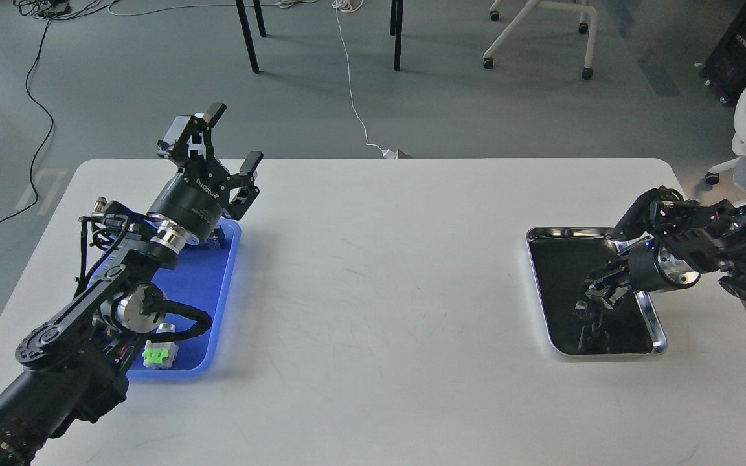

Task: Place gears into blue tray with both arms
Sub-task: 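Lift the black gear and carry it toward the table center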

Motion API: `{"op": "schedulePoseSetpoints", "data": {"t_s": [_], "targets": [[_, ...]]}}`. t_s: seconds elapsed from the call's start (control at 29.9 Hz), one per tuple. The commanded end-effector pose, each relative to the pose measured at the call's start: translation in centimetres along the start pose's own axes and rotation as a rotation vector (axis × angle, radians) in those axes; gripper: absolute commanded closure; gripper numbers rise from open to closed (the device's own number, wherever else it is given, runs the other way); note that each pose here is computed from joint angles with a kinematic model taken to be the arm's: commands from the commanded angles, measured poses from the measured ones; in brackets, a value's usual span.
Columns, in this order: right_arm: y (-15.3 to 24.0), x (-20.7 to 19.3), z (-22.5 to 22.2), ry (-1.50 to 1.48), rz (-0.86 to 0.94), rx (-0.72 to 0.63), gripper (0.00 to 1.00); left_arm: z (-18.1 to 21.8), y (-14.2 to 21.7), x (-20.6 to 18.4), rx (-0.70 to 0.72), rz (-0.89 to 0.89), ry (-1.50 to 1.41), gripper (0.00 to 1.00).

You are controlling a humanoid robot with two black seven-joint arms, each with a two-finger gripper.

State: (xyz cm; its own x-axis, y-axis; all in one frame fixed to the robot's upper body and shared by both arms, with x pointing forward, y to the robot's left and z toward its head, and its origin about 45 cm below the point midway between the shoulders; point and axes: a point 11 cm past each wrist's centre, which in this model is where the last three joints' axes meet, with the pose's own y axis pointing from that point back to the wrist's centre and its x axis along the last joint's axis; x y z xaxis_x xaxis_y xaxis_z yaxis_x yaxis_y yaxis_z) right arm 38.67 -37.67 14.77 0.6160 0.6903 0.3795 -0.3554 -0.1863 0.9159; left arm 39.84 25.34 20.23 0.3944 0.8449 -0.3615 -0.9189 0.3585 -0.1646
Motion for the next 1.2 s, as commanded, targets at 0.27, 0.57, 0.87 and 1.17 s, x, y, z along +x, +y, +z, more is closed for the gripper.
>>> {"op": "schedulePoseSetpoints", "data": {"t_s": [0.27, 0.57, 0.87, 1.17], "targets": [[3.4, 8.0, -0.9, -0.005, 0.157, 0.048, 0.86, 0.1, -0.1, -0.2, -0.001, -0.005, 0.001, 0.02], [0.9, 16.4, -9.3, 0.078, 0.209, 0.227, 0.86, -0.1, 0.1, -0.1, 0.003, -0.003, 0.001, 0.02], [-2.8, 21.7, -17.8, 0.161, 0.222, 0.334, 0.86, 0.3, 0.3, 0.4, 0.006, 0.003, -0.014, 0.02], [-4.4, 20.4, -18.6, 0.082, 0.214, 0.362, 0.86, 0.4, 0.7, 0.9, 0.011, 0.01, -0.023, 0.02]]}}
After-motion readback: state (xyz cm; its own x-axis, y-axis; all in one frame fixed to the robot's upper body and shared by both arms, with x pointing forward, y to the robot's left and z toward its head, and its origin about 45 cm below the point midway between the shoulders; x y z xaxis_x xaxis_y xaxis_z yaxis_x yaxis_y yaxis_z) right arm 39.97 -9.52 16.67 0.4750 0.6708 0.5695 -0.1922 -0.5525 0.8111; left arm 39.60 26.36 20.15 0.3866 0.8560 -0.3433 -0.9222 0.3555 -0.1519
